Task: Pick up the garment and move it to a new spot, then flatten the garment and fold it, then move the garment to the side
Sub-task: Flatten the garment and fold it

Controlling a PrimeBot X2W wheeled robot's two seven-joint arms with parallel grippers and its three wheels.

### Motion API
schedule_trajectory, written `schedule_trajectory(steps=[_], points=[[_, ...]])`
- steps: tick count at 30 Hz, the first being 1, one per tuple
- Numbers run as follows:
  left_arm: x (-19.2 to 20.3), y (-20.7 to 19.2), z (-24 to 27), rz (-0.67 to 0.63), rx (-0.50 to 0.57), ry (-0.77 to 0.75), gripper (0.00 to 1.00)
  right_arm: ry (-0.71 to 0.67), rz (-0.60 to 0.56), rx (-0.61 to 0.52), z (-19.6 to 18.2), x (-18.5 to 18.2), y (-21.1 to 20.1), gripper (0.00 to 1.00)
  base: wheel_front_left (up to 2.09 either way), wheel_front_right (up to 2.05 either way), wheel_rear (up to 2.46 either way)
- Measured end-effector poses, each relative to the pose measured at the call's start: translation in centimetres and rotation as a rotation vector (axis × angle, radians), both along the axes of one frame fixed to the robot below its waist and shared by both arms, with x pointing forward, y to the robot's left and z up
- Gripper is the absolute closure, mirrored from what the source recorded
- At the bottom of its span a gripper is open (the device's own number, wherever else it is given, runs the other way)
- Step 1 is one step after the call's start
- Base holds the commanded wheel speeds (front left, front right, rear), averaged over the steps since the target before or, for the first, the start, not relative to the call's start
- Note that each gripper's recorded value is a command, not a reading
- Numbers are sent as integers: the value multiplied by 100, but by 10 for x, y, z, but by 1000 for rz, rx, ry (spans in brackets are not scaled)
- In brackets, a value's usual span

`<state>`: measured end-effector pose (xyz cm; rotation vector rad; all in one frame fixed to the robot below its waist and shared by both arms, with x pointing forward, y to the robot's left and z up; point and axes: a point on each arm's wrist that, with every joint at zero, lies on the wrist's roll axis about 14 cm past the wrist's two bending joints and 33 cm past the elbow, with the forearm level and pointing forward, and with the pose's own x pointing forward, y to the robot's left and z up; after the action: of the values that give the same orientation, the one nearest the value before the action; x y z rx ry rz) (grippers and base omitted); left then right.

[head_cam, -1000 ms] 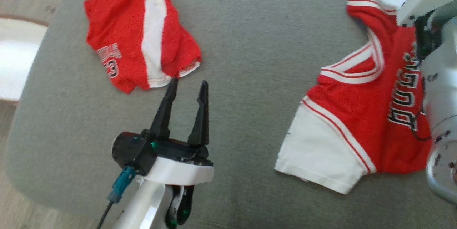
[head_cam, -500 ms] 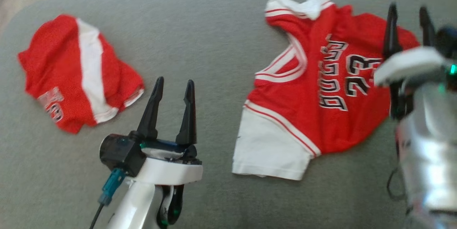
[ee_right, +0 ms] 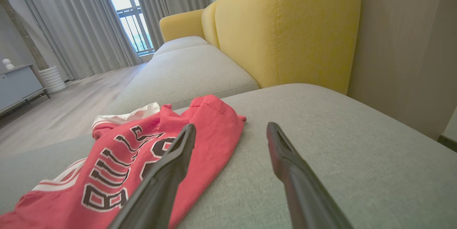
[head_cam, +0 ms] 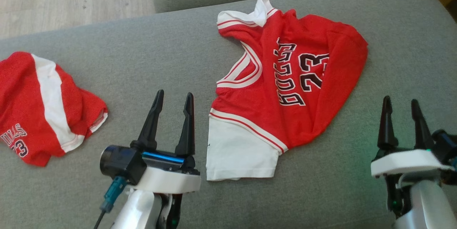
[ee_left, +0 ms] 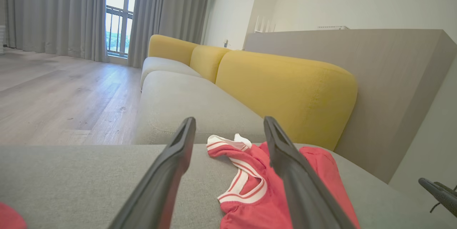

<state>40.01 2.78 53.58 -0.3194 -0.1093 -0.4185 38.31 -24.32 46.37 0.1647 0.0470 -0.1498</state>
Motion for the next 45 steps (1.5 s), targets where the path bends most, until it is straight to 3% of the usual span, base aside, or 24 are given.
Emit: schedule_trajectory(steps=[11,21,33,34,35,36,40,45], points=[[-6,-12,-26,-60,43,62,0,-48,-4,-6,15,1,-1,0,0,0,0],[-41,-48,-111,-273,195,339,0,-37,-22,-7,11,2,-7,0,0,0,0],[-51,-54,-157,-326,319,540,0,-10,-48,-1,3,-5,-16,0,0,0,0],[-51,-56,-156,-335,310,542,17,-8,-50,-2,2,-5,-16,0,0,0,0],[-51,-58,-155,-341,300,540,69,-7,-50,-2,2,-5,-16,0,0,0,0],[-48,-58,-152,-335,286,529,100,-4,-51,-2,1,-5,-16,0,0,0,0],[-27,-53,-127,-254,214,411,100,18,-39,-5,-6,-3,-13,0,0,0,0],[12,-19,-88,-49,126,270,100,77,10,-35,-12,17,-2,0,0,0,0]])
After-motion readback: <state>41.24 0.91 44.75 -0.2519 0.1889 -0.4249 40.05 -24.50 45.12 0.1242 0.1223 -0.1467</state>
